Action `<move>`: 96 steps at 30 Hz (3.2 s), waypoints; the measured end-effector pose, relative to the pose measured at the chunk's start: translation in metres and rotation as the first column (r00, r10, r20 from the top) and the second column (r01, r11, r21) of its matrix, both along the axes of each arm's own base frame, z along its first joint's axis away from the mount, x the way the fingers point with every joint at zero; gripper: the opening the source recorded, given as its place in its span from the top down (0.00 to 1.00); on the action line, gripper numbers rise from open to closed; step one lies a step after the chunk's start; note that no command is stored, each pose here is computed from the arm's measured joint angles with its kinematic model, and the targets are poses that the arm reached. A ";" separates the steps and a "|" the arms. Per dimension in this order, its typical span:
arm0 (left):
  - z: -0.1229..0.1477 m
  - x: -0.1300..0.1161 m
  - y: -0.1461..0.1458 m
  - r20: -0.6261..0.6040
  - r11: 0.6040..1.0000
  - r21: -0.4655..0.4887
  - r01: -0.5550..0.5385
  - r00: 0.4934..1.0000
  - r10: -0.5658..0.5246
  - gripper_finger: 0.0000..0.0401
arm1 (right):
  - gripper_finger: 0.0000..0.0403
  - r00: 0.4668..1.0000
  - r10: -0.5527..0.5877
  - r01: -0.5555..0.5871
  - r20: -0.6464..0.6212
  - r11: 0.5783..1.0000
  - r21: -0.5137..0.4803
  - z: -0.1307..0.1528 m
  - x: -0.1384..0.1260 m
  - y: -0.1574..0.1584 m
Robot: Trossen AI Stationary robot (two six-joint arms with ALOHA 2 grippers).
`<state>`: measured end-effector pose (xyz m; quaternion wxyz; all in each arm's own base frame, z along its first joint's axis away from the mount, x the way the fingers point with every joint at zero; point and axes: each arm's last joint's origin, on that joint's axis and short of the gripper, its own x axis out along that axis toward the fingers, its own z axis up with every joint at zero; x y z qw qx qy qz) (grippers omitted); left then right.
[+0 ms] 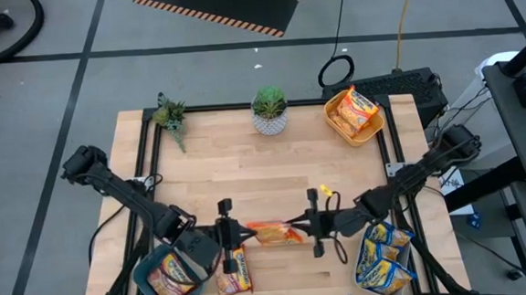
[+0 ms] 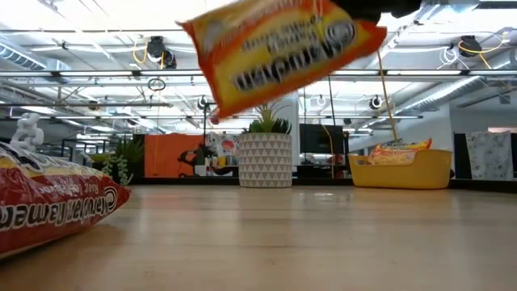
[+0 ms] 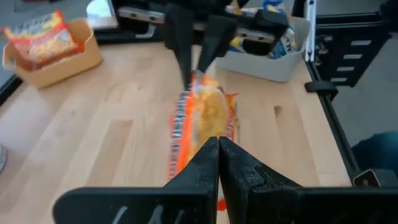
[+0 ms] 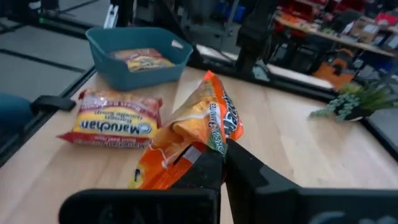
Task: Sort Maruchan noodles
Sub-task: Put the orange noodle pack into the yellow bin
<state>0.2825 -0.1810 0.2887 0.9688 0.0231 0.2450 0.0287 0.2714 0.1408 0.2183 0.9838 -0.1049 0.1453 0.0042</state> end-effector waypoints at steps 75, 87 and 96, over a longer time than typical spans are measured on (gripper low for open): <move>-0.067 0.072 0.012 -0.063 0.957 -0.235 0.168 0.980 -0.188 0.67 | 1.00 0.993 0.118 -0.119 -0.012 0.988 -0.103 0.008 -0.018 0.019; -0.066 0.073 0.012 -0.057 0.958 -0.229 0.174 0.980 -0.192 0.66 | 0.94 0.994 0.110 -0.109 0.010 0.990 -0.094 0.010 -0.018 0.019; -0.062 0.072 0.006 -0.007 0.957 -0.138 0.253 0.966 -0.257 0.66 | 0.73 0.997 0.018 -0.030 0.069 0.985 0.169 0.035 -0.031 0.011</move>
